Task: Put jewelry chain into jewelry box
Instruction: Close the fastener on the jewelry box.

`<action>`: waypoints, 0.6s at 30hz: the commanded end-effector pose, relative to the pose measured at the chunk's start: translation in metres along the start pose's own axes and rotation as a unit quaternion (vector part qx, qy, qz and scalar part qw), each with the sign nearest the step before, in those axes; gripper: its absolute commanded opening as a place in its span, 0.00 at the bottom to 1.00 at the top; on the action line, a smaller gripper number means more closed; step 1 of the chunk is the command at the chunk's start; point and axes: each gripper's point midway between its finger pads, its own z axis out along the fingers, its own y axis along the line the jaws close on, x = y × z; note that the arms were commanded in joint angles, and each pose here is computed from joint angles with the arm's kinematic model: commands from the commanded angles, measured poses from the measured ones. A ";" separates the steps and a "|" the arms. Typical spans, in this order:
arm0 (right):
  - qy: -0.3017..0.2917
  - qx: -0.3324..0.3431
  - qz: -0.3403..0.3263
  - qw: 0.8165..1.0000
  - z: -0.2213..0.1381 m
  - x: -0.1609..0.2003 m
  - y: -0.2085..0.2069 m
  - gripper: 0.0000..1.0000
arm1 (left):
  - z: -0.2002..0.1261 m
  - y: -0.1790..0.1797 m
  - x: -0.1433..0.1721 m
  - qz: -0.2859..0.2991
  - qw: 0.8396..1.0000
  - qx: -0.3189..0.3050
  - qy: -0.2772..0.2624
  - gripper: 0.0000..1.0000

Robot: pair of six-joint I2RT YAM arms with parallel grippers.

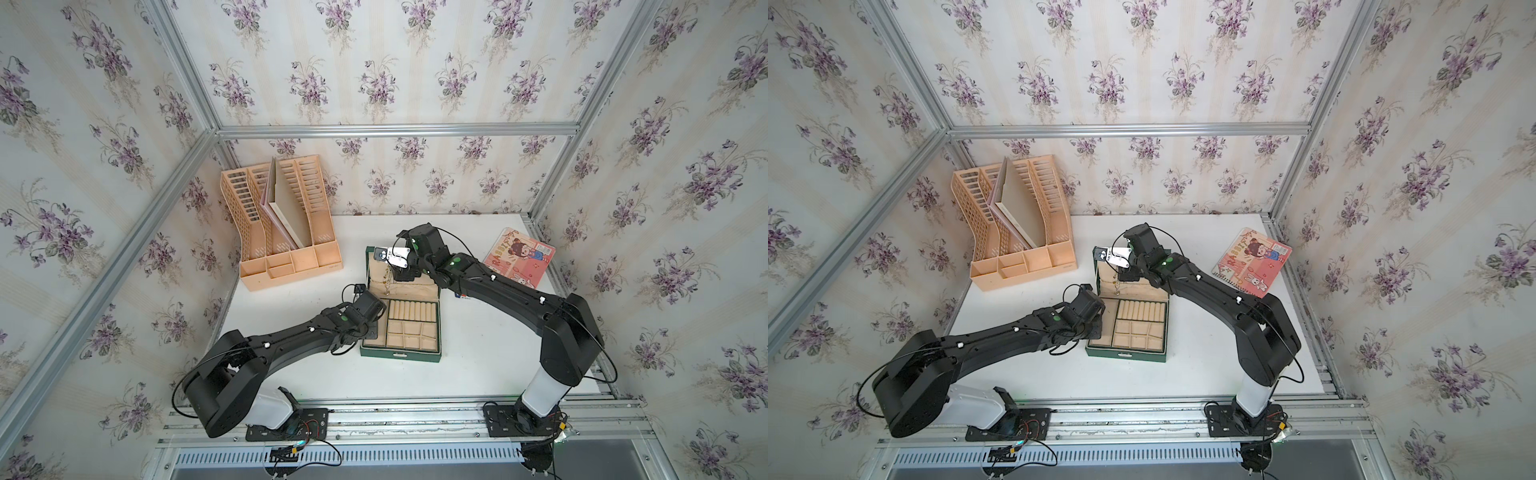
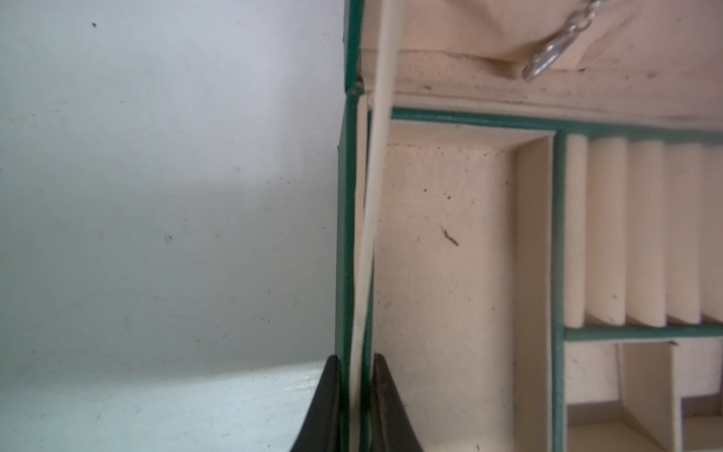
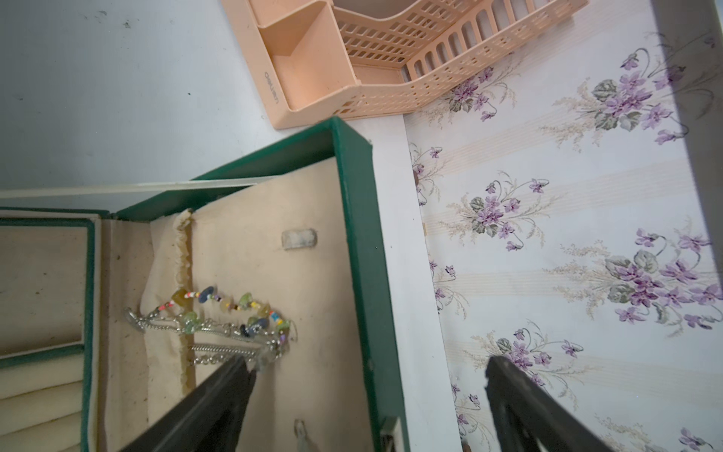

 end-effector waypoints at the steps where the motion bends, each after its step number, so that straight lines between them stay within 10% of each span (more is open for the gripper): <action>1: 0.000 -0.017 -0.008 1.000 0.000 0.004 0.006 0.97 | 0.004 0.008 0.014 -0.012 1.000 -0.013 0.025 0.00; 18: 0.003 -0.008 -0.007 1.000 0.010 0.010 0.002 0.86 | 0.004 0.007 0.014 -0.007 1.000 -0.013 0.026 0.00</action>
